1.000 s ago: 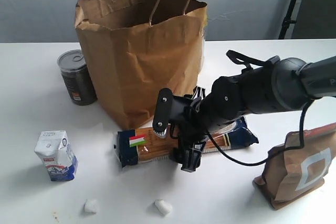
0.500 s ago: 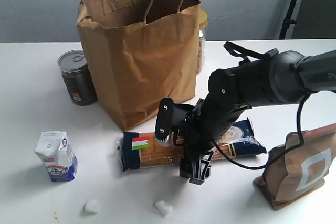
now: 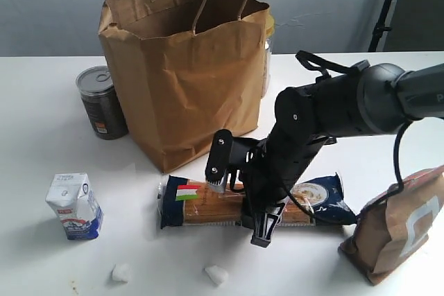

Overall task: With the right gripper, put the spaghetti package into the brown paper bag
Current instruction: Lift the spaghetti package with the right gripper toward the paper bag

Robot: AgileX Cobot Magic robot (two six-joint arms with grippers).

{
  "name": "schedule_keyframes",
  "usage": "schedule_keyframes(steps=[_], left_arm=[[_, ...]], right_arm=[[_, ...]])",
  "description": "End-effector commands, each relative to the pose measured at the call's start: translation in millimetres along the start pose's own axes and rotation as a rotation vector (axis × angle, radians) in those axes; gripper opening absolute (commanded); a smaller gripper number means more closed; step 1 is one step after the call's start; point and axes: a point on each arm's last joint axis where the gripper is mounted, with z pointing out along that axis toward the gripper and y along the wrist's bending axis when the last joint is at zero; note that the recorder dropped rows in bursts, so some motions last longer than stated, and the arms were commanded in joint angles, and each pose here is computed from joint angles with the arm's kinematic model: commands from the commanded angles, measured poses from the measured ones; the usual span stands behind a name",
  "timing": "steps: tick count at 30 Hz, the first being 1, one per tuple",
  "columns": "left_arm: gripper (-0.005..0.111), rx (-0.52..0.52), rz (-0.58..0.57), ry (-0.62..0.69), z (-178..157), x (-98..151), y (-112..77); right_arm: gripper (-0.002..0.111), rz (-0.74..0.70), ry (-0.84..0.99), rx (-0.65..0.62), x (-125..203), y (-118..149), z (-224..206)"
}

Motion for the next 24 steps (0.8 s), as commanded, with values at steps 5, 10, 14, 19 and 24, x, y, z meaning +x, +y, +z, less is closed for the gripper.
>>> schedule_keyframes(steps=[5, 10, 14, 19, 24], left_arm=[[0.0, 0.002, -0.007, -0.009, 1, 0, -0.4], [0.0, 0.002, -0.007, -0.009, 1, 0, -0.4], [0.0, 0.002, -0.007, -0.009, 1, 0, -0.4], [0.0, 0.002, -0.007, -0.009, 1, 0, -0.4], [0.0, 0.002, -0.007, -0.009, 1, 0, -0.4]], right_arm=[[0.0, 0.083, 0.015, -0.105, 6, 20, -19], [0.0, 0.08, -0.136, -0.003, -5, 19, -60], [0.0, 0.082, -0.243, 0.079, -10, 18, -87], [0.0, 0.097, -0.331, 0.127, -13, 21, -112], [0.0, 0.082, -0.462, 0.133, -18, 31, -141]])
